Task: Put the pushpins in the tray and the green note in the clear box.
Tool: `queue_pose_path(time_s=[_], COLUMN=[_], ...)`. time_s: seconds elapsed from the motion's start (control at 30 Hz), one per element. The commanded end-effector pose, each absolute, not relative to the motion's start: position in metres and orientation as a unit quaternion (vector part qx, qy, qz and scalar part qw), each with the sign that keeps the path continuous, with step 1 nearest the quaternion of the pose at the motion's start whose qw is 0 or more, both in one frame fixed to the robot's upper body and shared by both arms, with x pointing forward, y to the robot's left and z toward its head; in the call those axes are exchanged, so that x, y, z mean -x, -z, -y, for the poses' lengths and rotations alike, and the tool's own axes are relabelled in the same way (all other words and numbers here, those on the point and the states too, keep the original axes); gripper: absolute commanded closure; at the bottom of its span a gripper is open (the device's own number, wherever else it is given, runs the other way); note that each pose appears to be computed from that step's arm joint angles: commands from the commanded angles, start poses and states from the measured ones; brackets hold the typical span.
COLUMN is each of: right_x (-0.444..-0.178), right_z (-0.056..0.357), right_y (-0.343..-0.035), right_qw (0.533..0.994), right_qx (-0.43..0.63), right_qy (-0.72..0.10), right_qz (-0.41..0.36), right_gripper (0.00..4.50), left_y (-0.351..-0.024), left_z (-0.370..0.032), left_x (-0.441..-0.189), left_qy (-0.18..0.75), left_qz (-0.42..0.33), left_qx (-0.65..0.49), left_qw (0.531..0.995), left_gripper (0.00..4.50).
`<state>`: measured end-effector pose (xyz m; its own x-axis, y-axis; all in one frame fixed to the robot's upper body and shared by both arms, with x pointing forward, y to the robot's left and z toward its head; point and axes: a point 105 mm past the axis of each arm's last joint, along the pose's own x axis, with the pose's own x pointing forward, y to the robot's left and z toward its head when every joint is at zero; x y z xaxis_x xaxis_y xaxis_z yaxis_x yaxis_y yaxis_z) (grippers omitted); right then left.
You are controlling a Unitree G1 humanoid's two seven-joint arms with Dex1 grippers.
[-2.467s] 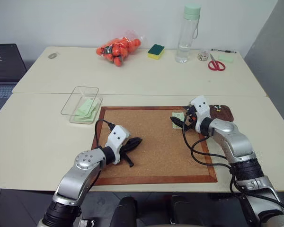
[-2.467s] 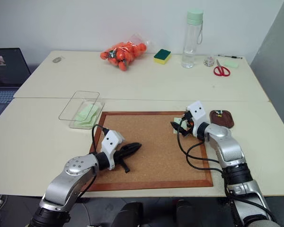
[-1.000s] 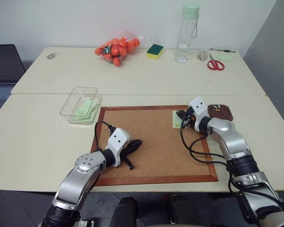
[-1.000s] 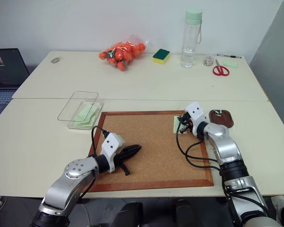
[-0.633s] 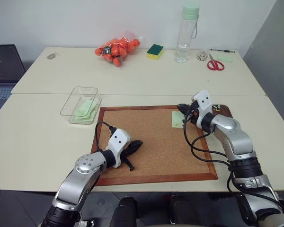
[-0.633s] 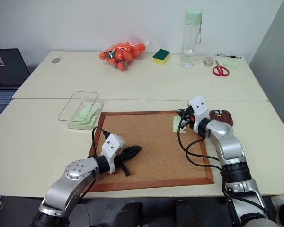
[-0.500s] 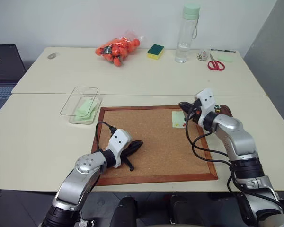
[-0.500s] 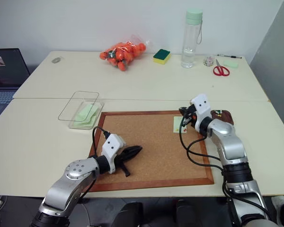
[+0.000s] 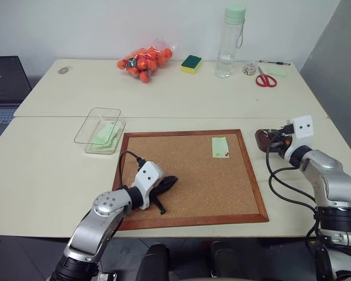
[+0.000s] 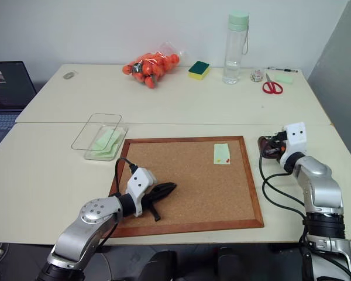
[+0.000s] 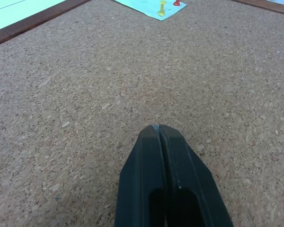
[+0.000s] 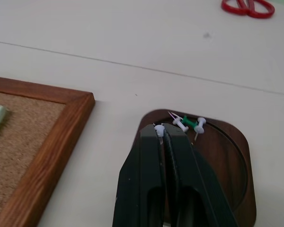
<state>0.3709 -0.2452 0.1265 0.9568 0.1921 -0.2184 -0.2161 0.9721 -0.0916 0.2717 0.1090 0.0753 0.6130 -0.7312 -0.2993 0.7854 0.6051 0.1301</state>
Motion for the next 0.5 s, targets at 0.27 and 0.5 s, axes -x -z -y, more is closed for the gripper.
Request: queue_pose_path(time_s=[0.27, 0.5], right_x=[-0.371, -0.370], right_z=[0.263, 0.269], right_y=[-0.129, -0.131], right_qw=[0.990, 0.990], right_qx=[0.055, 0.062], right_qy=[-0.070, -0.061], right_qz=[-0.105, -0.107], right_gripper=[2.95, 1.55], left_y=[-0.072, -0.071], left_z=[-0.105, -0.105], left_x=[-0.269, -0.270], left_qy=[0.438, 0.439], left_qz=[-0.111, -0.110], left_qx=[-0.132, -0.135], left_qw=[0.882, 0.881], left_gripper=[4.50, 4.50])
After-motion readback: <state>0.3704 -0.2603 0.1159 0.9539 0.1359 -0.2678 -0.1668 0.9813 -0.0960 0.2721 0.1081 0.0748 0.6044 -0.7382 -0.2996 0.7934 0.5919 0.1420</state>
